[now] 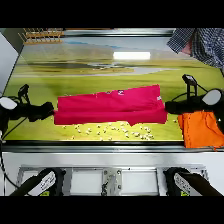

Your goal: Fold the clothes and pants, and hang the long-sleeved shirts on hangers.

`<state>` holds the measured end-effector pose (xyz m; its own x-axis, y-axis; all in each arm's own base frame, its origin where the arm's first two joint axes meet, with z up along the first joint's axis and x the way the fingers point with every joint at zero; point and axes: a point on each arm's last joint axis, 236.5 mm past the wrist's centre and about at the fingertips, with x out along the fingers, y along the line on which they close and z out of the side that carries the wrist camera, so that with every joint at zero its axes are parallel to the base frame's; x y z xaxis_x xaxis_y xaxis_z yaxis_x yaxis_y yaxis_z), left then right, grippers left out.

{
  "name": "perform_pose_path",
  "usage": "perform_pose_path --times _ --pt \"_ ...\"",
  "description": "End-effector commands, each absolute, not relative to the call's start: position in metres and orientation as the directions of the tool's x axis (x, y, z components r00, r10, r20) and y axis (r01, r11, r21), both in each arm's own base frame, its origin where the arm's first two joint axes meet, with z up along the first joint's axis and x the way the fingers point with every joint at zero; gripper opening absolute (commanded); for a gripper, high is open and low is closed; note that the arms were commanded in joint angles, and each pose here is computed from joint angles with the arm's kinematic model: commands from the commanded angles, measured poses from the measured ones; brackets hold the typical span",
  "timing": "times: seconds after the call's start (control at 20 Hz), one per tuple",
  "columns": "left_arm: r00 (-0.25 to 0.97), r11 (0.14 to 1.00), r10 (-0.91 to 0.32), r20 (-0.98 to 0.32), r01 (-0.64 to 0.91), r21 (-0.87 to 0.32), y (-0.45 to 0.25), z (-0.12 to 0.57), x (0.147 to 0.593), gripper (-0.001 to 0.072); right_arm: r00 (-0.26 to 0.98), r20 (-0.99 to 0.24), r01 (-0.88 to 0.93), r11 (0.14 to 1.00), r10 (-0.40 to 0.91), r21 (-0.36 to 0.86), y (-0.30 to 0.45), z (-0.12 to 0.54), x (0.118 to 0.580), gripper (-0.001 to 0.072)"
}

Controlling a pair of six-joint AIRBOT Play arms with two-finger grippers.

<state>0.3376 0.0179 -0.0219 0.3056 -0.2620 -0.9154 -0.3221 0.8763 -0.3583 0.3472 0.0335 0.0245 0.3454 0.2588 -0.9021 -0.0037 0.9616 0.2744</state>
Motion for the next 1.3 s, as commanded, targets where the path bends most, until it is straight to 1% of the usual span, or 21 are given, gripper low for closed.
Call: perform_pose_path --times 0.0,0.25,0.35,0.4,0.45,0.5,0.55,0.6,0.65,0.75,0.85,1.0,1.05,1.1,1.25 --pt "0.292 0.887 -0.272 -0.917 -0.295 -0.356 0.015 -0.035 0.392 0.0006 0.398 -0.882 0.008 0.960 0.253 0.279 0.027 0.018 0.411 0.0013" --pt "0.289 0.892 -0.277 -0.916 -0.276 -0.357 0.015 -0.052 0.446 0.0007 0.453 -0.846 0.008 0.948 0.281 0.319 0.039 -0.006 0.479 0.0014" --pt "0.297 0.890 -0.282 -0.912 -0.274 -0.365 0.018 -0.056 0.465 0.0007 0.495 -0.825 0.012 0.947 0.273 0.321 0.043 -0.015 0.500 0.0016" --pt "0.311 0.885 -0.289 -0.906 -0.274 -0.377 0.018 -0.056 0.475 0.0008 0.529 -0.803 0.018 0.942 0.276 0.335 0.046 -0.016 0.511 0.0030" --pt "0.336 0.872 -0.307 -0.890 -0.274 -0.405 0.015 -0.053 0.488 0.0158 0.574 -0.769 0.032 0.931 0.281 0.364 0.050 -0.013 0.524 0.0110" --pt "0.375 0.856 -0.324 -0.868 -0.275 -0.438 0.013 -0.045 0.502 0.0530 0.621 -0.729 0.050 0.913 0.289 0.404 0.053 -0.006 0.536 0.0385" --pt "0.422 0.838 -0.331 -0.844 -0.279 -0.468 0.015 -0.033 0.517 0.0637 0.669 -0.683 0.069 0.891 0.293 0.450 0.054 0.005 0.548 0.0667" --pt "0.462 0.827 -0.336 -0.820 -0.272 -0.492 0.016 -0.018 0.529 0.0612 0.701 -0.649 0.077 0.873 0.296 0.481 0.053 0.017 0.555 0.0693" --pt "0.496 0.832 -0.323 -0.806 -0.256 -0.491 0.022 -0.002 0.538 0.0612 0.721 -0.629 0.078 0.868 0.290 0.490 0.049 0.028 0.559 0.0693" --pt "0.521 0.840 -0.315 -0.794 -0.237 -0.488 0.031 0.022 0.541 0.0611 0.718 -0.634 0.056 0.883 0.288 0.466 0.035 0.037 0.553 0.0693" --pt "0.500 0.842 -0.330 -0.801 -0.229 -0.489 0.029 0.031 0.531 0.0610 0.634 -0.701 0.036 0.893 0.326 0.448 0.019 0.023 0.529 0.0693" --pt "0.427 0.843 -0.366 -0.827 -0.224 -0.489 0.011 0.022 0.508 0.0599 0.426 -0.803 0.060 0.872 0.417 0.485 -0.012 -0.020 0.477 0.0697" --pt "0.406 0.846 -0.375 -0.833 -0.218 -0.487 0.003 0.015 0.500 0.0328 0.371 -0.816 0.090 0.858 0.443 0.506 -0.023 -0.033 0.463 0.0699" --pt "0.381 0.852 -0.384 -0.841 -0.203 -0.482 -0.008 0.007 0.491 0.0001 0.333 -0.822 0.126 0.843 0.461 0.524 -0.034 -0.045 0.452 0.0706" --pt "0.288 0.856 -0.424 -0.859 -0.183 -0.484 -0.047 -0.019 0.462 0.0008 0.267 -0.826 0.220 0.803 0.497 0.554 -0.058 -0.076 0.434 0.0706"
